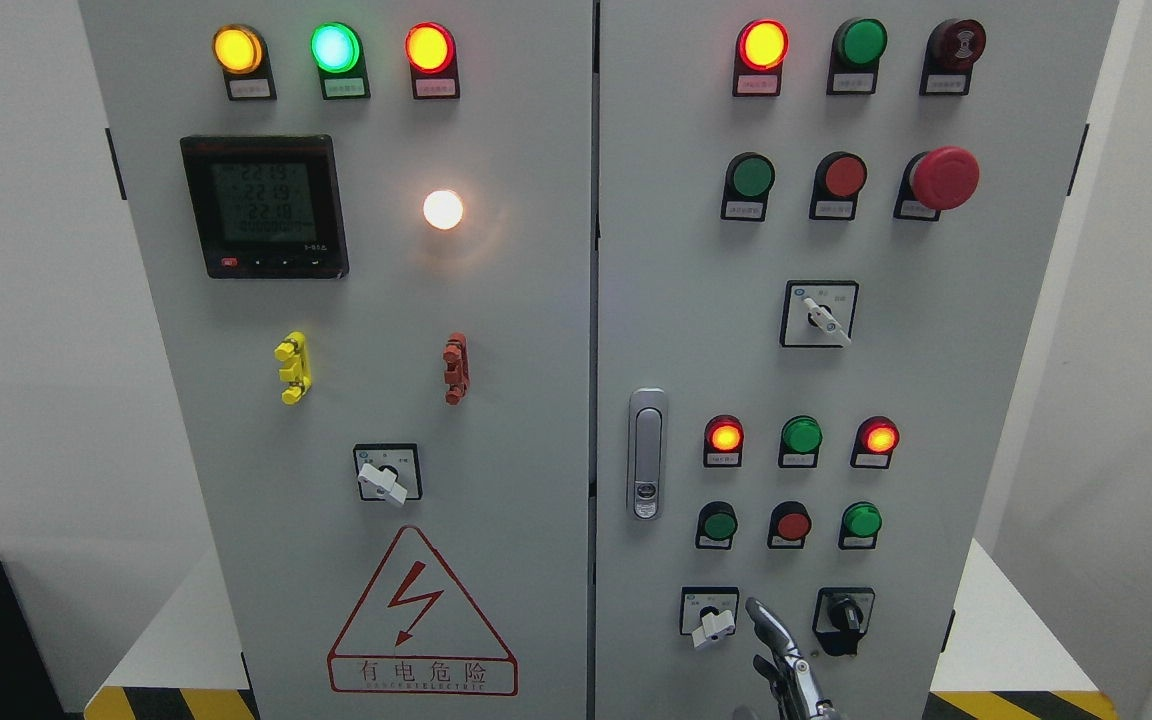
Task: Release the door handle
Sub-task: 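Raise the right hand from the lower switch toward the silver door handle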
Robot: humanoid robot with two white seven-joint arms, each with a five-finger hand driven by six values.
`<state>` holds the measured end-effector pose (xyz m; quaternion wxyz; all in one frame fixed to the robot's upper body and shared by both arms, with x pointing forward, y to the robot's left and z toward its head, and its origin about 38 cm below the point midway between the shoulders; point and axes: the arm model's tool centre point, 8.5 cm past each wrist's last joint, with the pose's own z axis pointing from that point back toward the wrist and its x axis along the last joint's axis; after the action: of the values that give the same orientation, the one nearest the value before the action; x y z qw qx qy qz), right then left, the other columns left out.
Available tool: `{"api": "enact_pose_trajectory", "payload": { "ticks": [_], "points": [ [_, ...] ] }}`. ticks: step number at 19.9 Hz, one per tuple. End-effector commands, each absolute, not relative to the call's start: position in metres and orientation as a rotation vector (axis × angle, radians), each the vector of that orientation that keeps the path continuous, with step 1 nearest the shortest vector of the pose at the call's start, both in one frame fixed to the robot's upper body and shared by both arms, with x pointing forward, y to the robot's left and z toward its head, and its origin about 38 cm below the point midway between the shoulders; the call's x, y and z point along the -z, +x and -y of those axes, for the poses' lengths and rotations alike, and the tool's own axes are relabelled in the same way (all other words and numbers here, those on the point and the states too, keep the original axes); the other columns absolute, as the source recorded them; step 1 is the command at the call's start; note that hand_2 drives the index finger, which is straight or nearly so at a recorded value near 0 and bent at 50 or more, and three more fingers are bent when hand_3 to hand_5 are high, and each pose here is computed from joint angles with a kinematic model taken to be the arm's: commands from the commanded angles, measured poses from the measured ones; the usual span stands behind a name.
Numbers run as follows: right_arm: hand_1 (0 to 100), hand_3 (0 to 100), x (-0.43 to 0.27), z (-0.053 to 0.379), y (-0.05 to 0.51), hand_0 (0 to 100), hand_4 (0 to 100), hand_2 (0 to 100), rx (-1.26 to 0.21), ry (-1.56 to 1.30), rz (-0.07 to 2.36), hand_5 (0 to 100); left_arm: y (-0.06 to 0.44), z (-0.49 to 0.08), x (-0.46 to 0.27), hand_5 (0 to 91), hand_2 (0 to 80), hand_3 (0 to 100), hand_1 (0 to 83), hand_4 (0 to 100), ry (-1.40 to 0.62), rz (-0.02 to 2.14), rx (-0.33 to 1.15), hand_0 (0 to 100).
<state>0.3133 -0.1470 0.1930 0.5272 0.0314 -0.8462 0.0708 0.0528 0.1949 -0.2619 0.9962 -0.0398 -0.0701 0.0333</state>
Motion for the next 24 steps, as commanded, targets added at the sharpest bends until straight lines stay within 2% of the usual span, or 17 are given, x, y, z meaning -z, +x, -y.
{"api": "enact_pose_trajectory", "payload": {
  "ticks": [1, 11, 15, 16, 17, 18, 19, 20, 21, 22, 23, 24],
  "points": [
    [17, 0, -0.198, 0.148, 0.314, 36, 0, 0, -0.146, 0.109, 2.033, 0, 0.058, -0.194, 0.262, 0.0, 2.4, 8, 0.0, 1, -0.084, 0.155, -0.046, 0],
    [16, 0, -0.196, 0.148, 0.313, 35, 0, 0, -0.16, 0.092, 2.028, 0, 0.059, -0.194, 0.262, 0.0, 2.4, 8, 0.0, 1, -0.084, 0.157, -0.046, 0],
    [18, 0, -0.198, 0.147, 0.314, 31, 0, 0, -0.294, -0.135, 2.041, 0, 0.058, -0.194, 0.262, 0.0, 2.5, 9, 0.0, 1, -0.084, 0.155, -0.046, 0],
    [18, 5, -0.199, 0.148, 0.314, 31, 15, 0, -0.313, -0.212, 2.046, 9, 0.059, -0.194, 0.262, 0.0, 2.5, 9, 0.0, 1, -0.084, 0.157, -0.046, 0],
    [19, 10, -0.201, 0.148, 0.314, 31, 23, 0, -0.324, -0.269, 2.054, 14, 0.059, -0.194, 0.262, 0.0, 2.5, 9, 0.0, 1, -0.084, 0.157, -0.046, 0],
    [21, 25, -0.203, 0.148, 0.314, 31, 35, 0, -0.34, -0.317, 2.059, 25, 0.059, -0.194, 0.262, 0.0, 2.5, 9, 0.0, 1, -0.084, 0.157, -0.046, 0],
    [24, 38, -0.205, 0.148, 0.315, 31, 43, 0, -0.361, -0.368, 2.065, 32, 0.058, -0.194, 0.262, 0.0, 2.5, 8, 0.0, 1, -0.084, 0.155, -0.046, 0],
    [25, 41, -0.207, 0.149, 0.317, 32, 44, 0, -0.388, -0.424, 2.065, 34, 0.059, -0.194, 0.262, 0.0, 2.5, 8, 0.0, 1, -0.084, 0.157, -0.046, 0],
    [29, 55, -0.209, 0.149, 0.319, 33, 52, 0, -0.416, -0.478, 2.065, 45, 0.058, -0.194, 0.262, 0.0, 2.5, 9, 0.0, 1, -0.084, 0.155, -0.046, 0],
    [30, 63, -0.212, 0.148, 0.321, 35, 58, 0, -0.439, -0.532, 2.051, 53, 0.058, -0.194, 0.262, 0.0, 2.5, 9, 0.0, 1, -0.084, 0.155, -0.046, 0],
    [30, 63, -0.215, 0.148, 0.324, 35, 58, 0, -0.452, -0.583, 2.038, 53, 0.059, -0.194, 0.262, 0.0, 2.5, 9, 0.0, 1, -0.084, 0.157, -0.046, 0],
    [32, 75, -0.217, 0.148, 0.327, 36, 69, 0, -0.46, -0.627, 2.028, 63, 0.058, -0.194, 0.262, 0.0, 2.5, 9, 0.0, 1, -0.084, 0.155, -0.046, 0]
  ]
}}
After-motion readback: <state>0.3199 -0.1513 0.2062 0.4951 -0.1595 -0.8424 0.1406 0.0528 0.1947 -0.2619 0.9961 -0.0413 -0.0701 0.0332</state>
